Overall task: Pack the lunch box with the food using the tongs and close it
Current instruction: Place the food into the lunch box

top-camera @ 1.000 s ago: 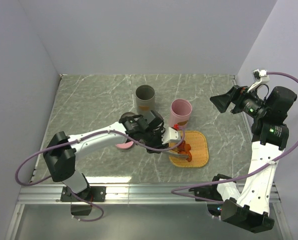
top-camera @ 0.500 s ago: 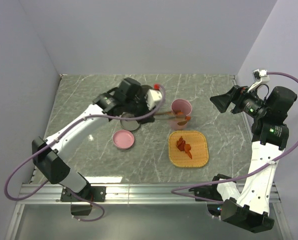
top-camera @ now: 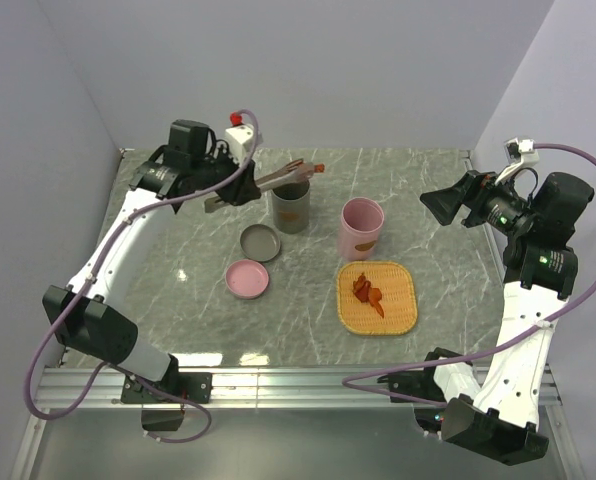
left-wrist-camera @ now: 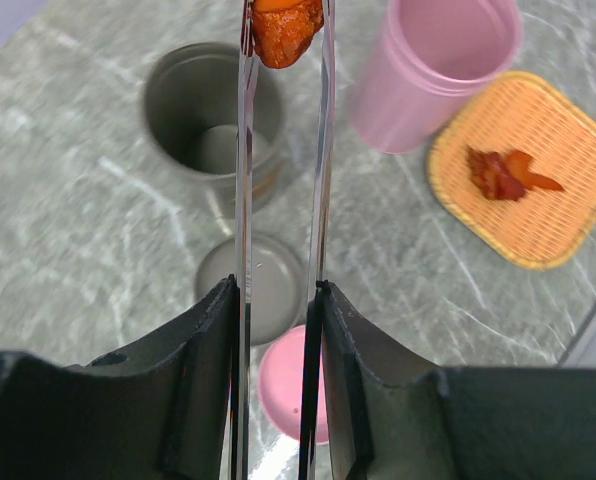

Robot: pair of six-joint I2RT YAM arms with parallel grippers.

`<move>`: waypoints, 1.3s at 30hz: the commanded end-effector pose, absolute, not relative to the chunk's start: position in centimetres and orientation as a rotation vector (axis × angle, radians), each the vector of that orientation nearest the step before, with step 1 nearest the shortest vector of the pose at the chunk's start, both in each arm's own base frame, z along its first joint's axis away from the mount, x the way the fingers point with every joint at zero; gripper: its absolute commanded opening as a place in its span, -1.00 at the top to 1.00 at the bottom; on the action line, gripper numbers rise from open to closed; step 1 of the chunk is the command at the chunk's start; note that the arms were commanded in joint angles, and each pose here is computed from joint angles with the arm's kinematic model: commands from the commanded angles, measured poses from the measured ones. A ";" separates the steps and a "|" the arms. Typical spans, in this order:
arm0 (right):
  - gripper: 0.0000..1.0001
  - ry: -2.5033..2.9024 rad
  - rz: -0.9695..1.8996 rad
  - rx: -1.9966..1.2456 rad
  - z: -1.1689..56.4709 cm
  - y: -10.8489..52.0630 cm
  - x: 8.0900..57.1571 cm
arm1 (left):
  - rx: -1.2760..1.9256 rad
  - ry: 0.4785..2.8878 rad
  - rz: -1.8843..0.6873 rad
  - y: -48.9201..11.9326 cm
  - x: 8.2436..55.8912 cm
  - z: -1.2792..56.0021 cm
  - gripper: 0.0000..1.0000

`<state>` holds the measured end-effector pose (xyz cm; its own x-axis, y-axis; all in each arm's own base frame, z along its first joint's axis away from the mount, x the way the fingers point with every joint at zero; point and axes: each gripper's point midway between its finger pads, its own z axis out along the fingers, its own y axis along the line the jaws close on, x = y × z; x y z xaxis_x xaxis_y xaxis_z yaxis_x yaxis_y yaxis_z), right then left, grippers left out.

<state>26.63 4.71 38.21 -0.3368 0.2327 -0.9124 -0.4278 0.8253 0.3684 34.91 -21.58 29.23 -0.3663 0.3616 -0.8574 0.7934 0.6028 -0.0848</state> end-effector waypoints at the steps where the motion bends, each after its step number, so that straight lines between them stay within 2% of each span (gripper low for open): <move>1: -0.99 1.756 0.660 -0.184 39.2 4.7 26.6 | 0.834 1.937 -0.630 -20.3 36.2 30.9 0.24; 17: -0.99 1.757 0.665 -0.184 39.4 4.7 26.6 | 0.770 2.073 -0.571 -18.4 38.6 26.5 0.18; 26: -0.99 1.757 0.672 -0.180 39.3 4.7 26.8 | 0.784 2.069 -0.576 -18.5 38.2 27.0 -0.14; 29: -0.99 1.756 0.678 -0.182 39.4 4.8 26.8 | 0.781 2.056 -0.579 -18.4 38.0 27.8 -0.18; 35: -0.99 1.747 0.670 -0.182 40.0 4.8 26.6 | 0.862 1.940 -0.704 -19.5 33.6 30.1 -0.16; 39: -1.00 1.746 0.672 -0.174 40.0 4.8 26.6 | 0.915 1.931 -0.716 -19.4 30.1 27.8 -0.17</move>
<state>26.77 4.71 38.17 -0.3427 0.2367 -0.9091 -0.4286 0.8218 0.3755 33.01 -18.44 26.01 -0.4630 0.3265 -0.8240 0.7471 0.6441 -0.1645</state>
